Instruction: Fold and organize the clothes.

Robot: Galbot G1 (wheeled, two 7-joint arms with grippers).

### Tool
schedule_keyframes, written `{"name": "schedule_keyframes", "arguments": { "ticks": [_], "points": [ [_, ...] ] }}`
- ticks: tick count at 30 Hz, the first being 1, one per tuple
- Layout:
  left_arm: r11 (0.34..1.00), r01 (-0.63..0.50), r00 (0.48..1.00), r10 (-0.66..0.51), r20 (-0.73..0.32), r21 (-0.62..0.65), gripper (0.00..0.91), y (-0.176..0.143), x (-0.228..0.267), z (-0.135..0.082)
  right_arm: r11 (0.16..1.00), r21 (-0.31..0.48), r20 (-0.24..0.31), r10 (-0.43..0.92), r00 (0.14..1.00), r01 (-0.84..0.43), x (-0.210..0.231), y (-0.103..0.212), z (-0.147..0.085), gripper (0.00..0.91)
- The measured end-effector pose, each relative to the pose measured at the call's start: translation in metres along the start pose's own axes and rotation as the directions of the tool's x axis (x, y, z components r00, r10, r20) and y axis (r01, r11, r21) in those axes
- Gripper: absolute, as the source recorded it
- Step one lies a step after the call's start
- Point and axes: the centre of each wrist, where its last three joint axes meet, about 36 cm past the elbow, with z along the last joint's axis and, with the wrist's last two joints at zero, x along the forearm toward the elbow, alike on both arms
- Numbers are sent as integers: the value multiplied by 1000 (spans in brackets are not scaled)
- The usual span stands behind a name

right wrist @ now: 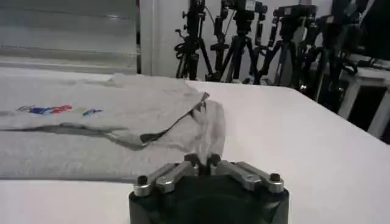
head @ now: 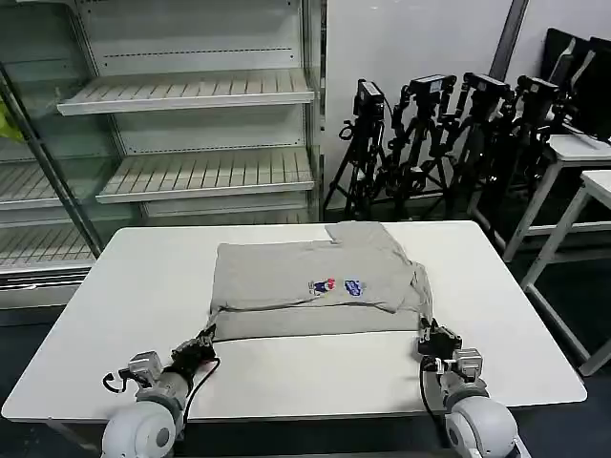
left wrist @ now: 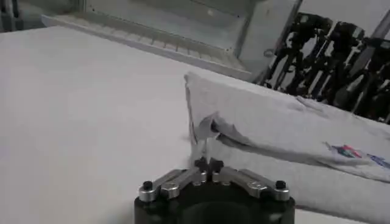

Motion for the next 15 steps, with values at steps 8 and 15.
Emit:
{"name": "schedule_keyframes", "arguments": {
  "ticks": [8, 15],
  "points": [
    [1000, 4, 1000, -4, 8, 3, 10, -5, 34, 3, 999, 34, 10, 1, 1000, -1, 36, 0, -2, 0],
    [1000, 22, 1000, -22, -8, -8, 10, -11, 70, 10, 998, 69, 10, -7, 1000, 6, 79, 7, -2, 0]
  ]
}}
